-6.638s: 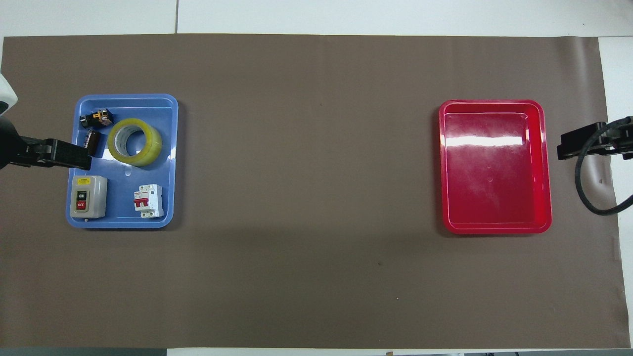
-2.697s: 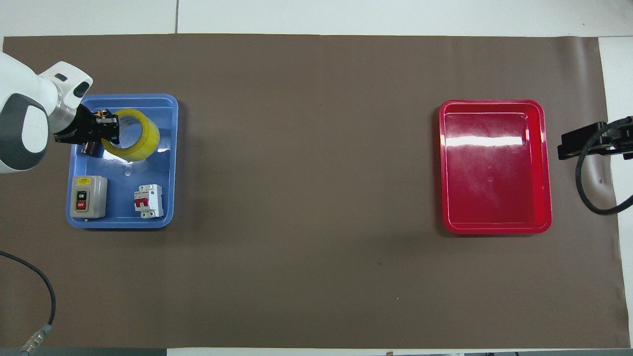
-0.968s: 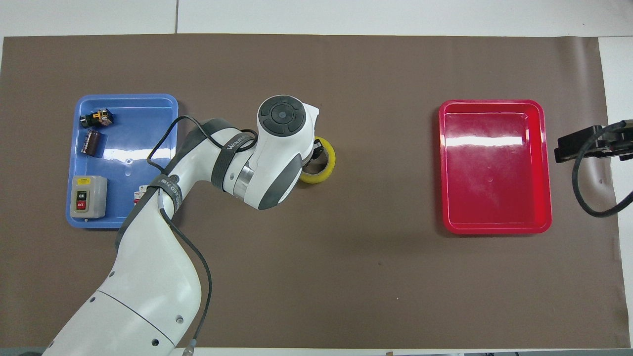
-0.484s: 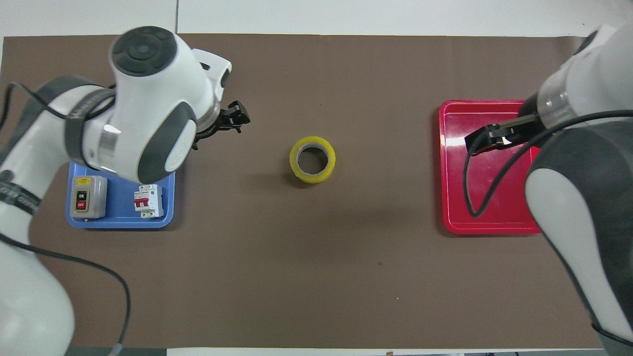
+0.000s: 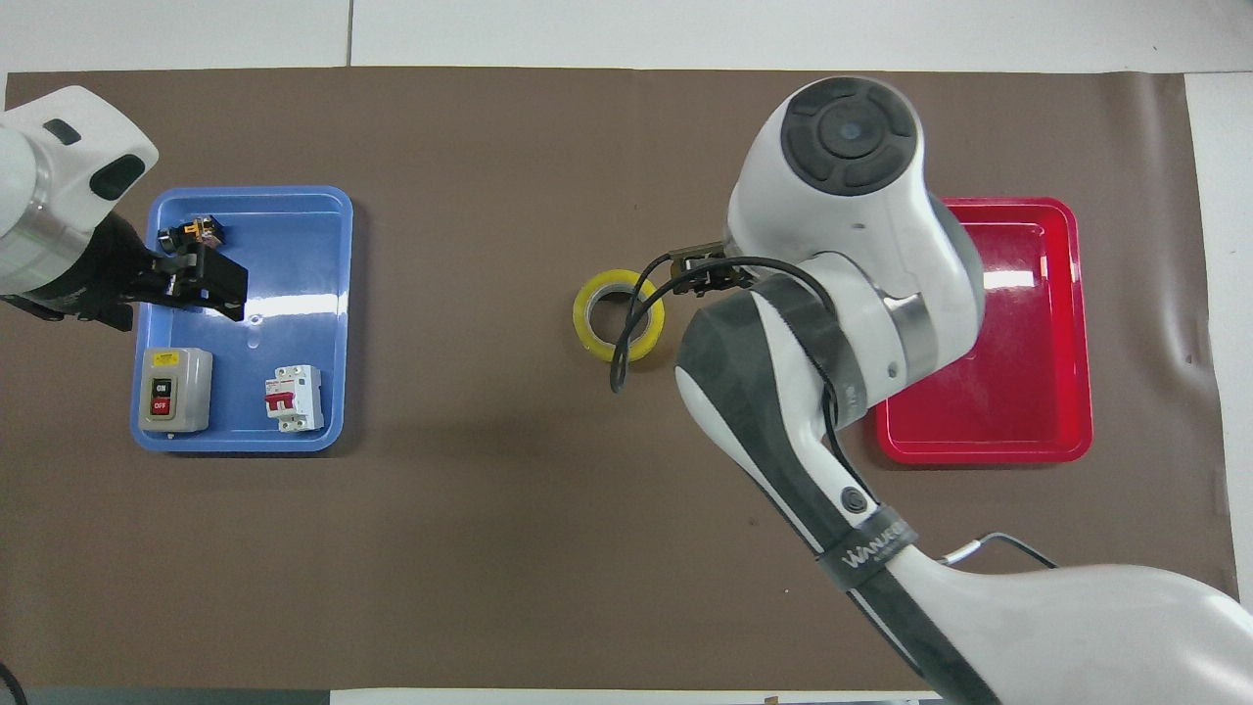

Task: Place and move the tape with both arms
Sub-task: 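Reach the right gripper to the tape while the left gripper withdraws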

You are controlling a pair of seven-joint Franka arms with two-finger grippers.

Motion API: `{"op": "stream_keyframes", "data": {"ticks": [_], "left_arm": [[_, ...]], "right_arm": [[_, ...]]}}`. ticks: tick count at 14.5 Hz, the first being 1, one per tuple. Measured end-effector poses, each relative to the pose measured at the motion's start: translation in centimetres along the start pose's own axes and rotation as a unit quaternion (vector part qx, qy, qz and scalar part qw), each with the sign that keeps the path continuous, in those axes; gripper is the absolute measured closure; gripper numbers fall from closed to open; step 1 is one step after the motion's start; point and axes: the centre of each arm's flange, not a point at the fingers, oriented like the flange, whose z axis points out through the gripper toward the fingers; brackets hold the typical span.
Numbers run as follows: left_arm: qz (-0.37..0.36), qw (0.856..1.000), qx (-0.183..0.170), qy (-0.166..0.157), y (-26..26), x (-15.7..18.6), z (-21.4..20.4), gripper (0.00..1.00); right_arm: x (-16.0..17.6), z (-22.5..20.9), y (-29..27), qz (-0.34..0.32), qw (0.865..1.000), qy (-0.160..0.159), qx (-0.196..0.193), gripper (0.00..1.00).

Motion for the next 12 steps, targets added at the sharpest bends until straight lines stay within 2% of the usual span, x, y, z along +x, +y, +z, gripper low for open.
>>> {"op": "stream_keyframes", "data": {"ticks": [4,8,12], "left_arm": [[0.006,1.0,-0.003,0.006,-2.0,-2.2,-2.0,0.0],[-0.001,1.0,-0.003,-0.003,-3.0,-2.0,-1.0,0.0],[0.001,1.0,-0.012,0.004,-2.7,-1.9,-1.1,0.0]], "right_arm": [[1.4,8.2,-5.2,0.004,0.999,0.031,0.017,0.0],[1.0,11.4,-5.3,-0.014,0.999,0.045,0.024,0.0],[-0.5,14.2,-5.5,-0.074,0.996,0.042,0.02,0.0]]}}
